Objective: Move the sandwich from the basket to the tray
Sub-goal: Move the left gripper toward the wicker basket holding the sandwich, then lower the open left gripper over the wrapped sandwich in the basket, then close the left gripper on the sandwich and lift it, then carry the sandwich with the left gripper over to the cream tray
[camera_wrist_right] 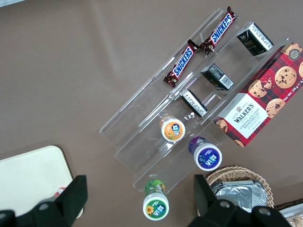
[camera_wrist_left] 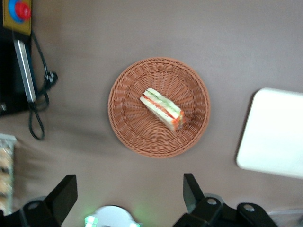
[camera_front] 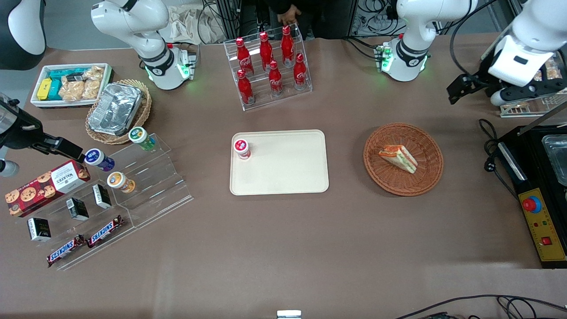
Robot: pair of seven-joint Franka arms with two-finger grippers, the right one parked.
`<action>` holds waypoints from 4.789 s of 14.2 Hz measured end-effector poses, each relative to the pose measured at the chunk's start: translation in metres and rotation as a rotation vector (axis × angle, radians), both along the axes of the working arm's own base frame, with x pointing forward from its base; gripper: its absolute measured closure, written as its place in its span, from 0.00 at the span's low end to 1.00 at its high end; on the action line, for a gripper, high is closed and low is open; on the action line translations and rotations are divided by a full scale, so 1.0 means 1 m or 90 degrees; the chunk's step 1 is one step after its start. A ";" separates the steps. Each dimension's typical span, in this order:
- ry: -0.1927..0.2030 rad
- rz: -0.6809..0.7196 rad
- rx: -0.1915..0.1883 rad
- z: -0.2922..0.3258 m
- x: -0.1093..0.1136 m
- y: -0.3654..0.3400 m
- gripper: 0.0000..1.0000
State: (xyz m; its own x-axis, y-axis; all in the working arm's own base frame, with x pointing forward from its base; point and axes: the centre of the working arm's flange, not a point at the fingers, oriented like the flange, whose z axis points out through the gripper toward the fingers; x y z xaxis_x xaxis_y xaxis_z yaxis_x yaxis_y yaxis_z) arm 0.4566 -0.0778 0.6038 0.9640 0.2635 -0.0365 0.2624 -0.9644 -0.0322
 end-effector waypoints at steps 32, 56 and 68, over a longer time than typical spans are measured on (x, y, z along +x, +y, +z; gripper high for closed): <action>0.022 0.380 0.010 -0.306 0.010 -0.048 0.01; -0.032 0.340 -0.006 -0.297 0.014 -0.042 0.68; -0.014 0.020 0.002 -0.132 0.014 -0.150 0.80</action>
